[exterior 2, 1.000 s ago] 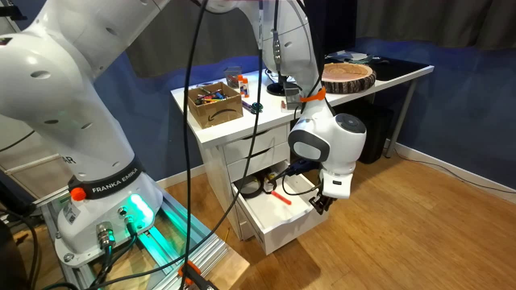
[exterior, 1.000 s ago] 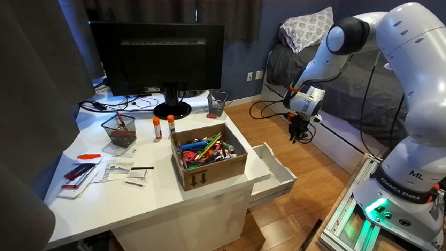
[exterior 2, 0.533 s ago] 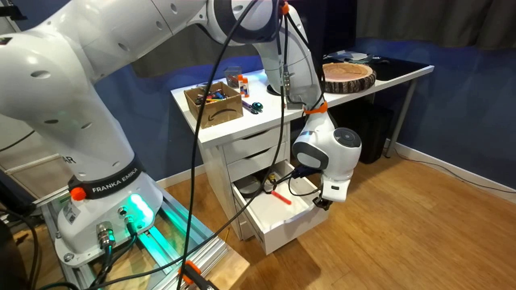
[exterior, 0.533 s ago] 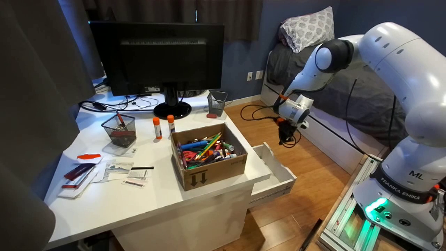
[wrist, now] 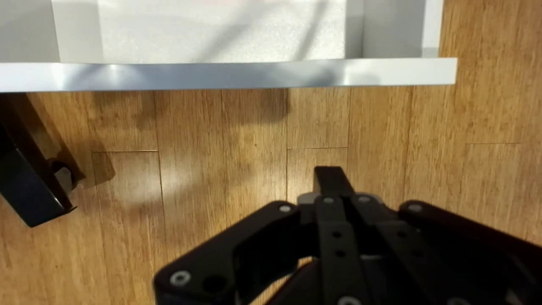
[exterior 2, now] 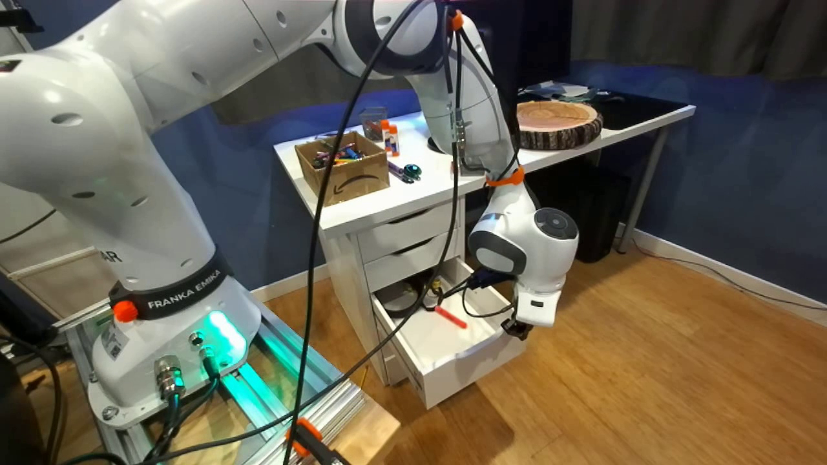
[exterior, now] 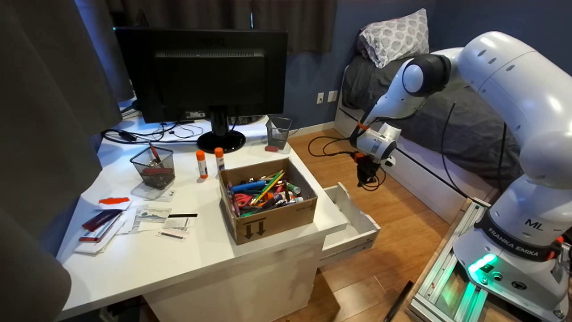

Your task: Close the open drawer

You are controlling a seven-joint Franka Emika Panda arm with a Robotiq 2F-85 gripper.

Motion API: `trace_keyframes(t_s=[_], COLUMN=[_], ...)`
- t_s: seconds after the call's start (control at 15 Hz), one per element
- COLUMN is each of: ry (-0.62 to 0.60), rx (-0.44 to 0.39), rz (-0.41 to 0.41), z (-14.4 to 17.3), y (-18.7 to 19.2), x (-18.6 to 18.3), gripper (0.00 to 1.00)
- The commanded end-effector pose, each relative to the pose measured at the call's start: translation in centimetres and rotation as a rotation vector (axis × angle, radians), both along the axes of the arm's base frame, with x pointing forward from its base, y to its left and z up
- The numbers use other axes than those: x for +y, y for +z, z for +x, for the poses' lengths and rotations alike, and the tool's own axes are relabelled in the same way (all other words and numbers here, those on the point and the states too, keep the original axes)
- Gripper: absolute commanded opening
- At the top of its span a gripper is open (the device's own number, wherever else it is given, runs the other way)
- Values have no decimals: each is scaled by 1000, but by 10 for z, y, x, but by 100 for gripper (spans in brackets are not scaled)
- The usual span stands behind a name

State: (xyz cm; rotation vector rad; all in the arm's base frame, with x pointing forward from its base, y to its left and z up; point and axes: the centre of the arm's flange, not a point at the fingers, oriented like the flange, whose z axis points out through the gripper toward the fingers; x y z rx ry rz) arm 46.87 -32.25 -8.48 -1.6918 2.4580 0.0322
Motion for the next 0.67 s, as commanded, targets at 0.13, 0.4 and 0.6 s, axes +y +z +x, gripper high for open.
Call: trace_keyframes(t_s=[0.13, 0.4, 0.6], ry=[-9, -5, -3], rx=[-10, -21, -48], rz=[-12, 26, 60], z=[9, 13, 19], y=[-21, -39, -51], x=[-5, -7, -8], gripper=[0, 0, 0])
